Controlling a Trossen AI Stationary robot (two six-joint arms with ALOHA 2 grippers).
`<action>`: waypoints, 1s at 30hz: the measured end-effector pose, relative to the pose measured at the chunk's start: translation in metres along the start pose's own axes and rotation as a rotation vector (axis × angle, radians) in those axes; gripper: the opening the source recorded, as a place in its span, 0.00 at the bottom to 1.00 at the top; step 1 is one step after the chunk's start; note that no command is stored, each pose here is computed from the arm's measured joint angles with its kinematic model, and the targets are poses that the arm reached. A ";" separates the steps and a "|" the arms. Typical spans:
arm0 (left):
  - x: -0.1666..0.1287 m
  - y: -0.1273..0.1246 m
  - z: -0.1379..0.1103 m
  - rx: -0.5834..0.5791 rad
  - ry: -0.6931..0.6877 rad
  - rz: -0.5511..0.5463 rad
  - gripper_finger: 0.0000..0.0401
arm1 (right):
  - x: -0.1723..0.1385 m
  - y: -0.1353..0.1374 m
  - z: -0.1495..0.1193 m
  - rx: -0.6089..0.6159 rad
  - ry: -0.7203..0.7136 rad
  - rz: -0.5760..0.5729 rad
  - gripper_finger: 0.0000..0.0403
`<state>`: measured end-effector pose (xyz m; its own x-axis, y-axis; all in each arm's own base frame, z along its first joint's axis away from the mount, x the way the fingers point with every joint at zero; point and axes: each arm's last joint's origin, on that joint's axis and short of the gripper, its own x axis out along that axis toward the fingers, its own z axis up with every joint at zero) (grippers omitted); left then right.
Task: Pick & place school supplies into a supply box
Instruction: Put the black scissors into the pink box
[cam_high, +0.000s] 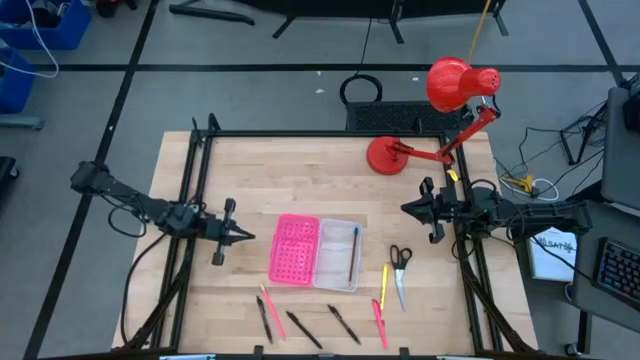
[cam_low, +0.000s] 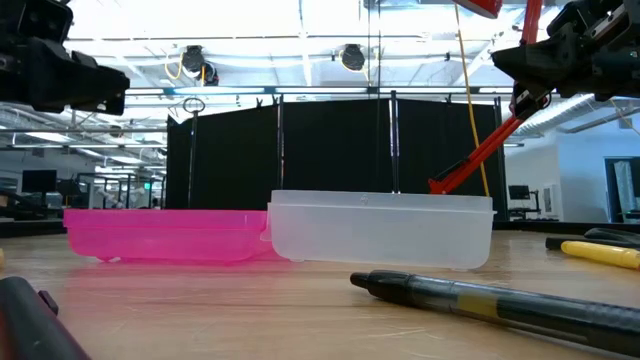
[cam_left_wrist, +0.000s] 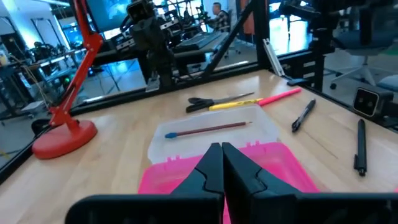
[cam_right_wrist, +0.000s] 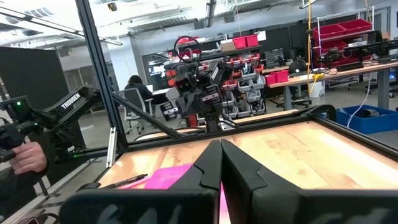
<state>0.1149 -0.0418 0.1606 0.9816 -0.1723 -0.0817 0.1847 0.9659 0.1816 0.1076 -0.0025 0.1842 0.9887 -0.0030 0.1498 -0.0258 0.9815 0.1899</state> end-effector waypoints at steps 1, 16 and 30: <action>0.000 0.000 0.000 0.000 0.001 0.003 0.01 | 0.000 0.000 0.000 0.000 0.000 0.000 0.00; 0.001 0.009 0.000 -0.016 0.014 0.147 0.08 | 0.000 0.000 0.000 0.000 0.000 0.000 0.00; 0.001 0.009 0.003 0.046 -0.014 0.159 0.10 | 0.000 0.000 0.000 0.000 0.000 0.000 0.00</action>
<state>0.1173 -0.0335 0.1652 0.9992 -0.0207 -0.0348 0.0283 0.9713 0.2360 0.1076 -0.0025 0.1843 0.9887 -0.0027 0.1501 -0.0261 0.9815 0.1898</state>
